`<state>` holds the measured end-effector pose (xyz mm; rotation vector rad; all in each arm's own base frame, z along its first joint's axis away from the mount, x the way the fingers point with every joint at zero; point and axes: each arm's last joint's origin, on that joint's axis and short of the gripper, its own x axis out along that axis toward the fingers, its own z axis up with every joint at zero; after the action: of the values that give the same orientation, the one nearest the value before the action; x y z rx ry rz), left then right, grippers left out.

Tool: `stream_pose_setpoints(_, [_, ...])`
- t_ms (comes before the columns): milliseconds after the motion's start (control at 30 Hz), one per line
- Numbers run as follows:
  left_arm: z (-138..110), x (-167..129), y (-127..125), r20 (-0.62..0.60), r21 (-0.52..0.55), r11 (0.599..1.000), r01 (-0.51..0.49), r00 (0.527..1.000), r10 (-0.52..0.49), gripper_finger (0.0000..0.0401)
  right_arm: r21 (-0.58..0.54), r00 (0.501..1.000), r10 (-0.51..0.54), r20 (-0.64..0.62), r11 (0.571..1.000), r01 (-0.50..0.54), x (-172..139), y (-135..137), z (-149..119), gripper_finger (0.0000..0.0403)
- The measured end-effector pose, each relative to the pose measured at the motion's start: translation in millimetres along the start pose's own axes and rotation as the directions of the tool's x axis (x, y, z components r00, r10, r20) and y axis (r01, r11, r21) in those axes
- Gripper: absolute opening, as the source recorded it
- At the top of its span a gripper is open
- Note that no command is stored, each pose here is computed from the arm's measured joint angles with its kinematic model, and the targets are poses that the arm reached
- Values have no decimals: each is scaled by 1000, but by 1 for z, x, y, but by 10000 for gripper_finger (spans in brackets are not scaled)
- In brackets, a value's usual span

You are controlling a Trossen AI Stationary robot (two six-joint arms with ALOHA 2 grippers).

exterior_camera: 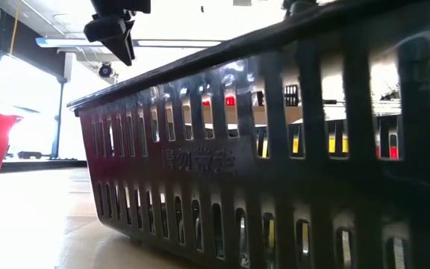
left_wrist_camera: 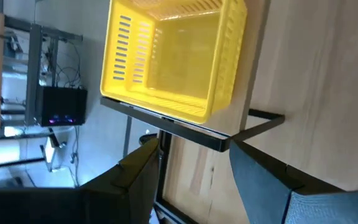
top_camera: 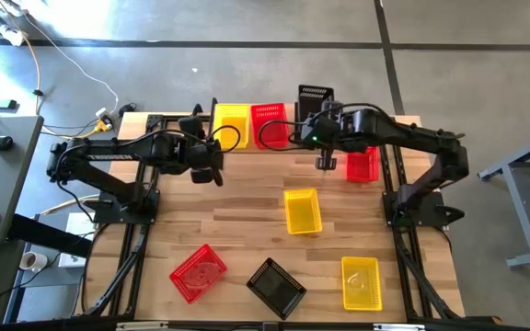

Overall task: Stack baskets on shelf by color
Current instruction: Stack the top black bin on the black bin on the shelf

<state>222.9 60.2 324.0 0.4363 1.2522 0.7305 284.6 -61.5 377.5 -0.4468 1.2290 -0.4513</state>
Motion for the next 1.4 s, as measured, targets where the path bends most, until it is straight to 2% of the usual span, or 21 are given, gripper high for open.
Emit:
stream_pose_setpoints(133, [0,1,1,-3,-47,999,-1,1000,1,184,13,999,34,38,999,-34,8,-1,7,0])
stream_pose_setpoints(333, [0,1,1,-3,-61,998,1,1000,-1,184,39,995,96,6,995,-96,25,1,12,0])
stream_pose_setpoints(700, [0,1,1,-3,-24,1000,-1,1000,0,184,25,996,74,-55,997,-72,32,1,11,0])
stream_pose_setpoints(867, [0,1,1,-3,-19,1000,-3,1000,3,184,78,992,84,-94,994,-77,36,-3,6,0])
stream_pose_setpoints(1100, [0,1,1,-3,-20,1000,-5,1000,5,184,85,990,114,-85,991,-107,39,-6,5,0])
stream_pose_setpoints(1300, [0,1,1,-3,-27,1000,-6,1000,6,184,47,988,128,-81,991,-125,39,-6,5,0])
stream_pose_setpoints(1400, [0,1,1,-3,-27,1000,-6,1000,6,184,44,991,109,-83,993,-105,39,-7,5,0])
